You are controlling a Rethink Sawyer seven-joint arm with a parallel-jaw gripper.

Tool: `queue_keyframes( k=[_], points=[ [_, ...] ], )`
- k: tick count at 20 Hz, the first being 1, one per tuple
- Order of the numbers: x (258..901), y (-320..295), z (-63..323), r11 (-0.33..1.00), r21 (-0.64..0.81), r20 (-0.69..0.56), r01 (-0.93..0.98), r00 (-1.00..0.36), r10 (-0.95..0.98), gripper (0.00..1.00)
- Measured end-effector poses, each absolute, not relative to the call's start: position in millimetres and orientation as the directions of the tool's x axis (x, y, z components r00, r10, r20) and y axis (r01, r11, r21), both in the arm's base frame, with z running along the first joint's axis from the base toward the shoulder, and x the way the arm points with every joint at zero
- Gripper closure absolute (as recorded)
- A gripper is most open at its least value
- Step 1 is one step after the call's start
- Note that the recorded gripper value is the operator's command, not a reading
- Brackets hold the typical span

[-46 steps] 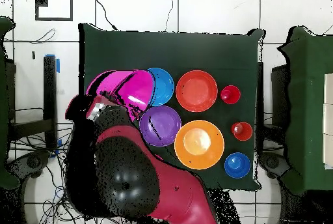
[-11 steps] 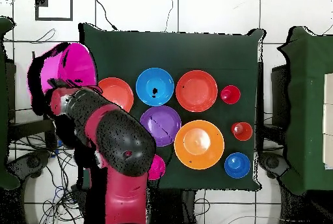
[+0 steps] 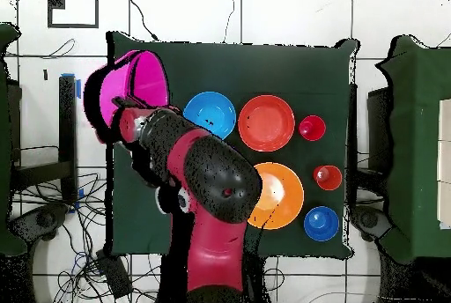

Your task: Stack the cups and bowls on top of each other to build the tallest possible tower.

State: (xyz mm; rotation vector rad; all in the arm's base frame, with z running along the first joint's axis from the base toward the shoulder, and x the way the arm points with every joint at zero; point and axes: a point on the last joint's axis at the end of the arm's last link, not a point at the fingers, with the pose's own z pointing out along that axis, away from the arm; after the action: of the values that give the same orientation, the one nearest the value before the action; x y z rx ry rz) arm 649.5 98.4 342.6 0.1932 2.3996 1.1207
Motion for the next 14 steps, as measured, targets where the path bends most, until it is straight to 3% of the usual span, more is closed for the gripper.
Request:
queue_keyframes(
  k=[14],
  points=[
    [649.8, 87.8, 278.0, 0.626, 0.776, -0.327, -0.079, -0.899, 0.292, 1.00]
  ],
)
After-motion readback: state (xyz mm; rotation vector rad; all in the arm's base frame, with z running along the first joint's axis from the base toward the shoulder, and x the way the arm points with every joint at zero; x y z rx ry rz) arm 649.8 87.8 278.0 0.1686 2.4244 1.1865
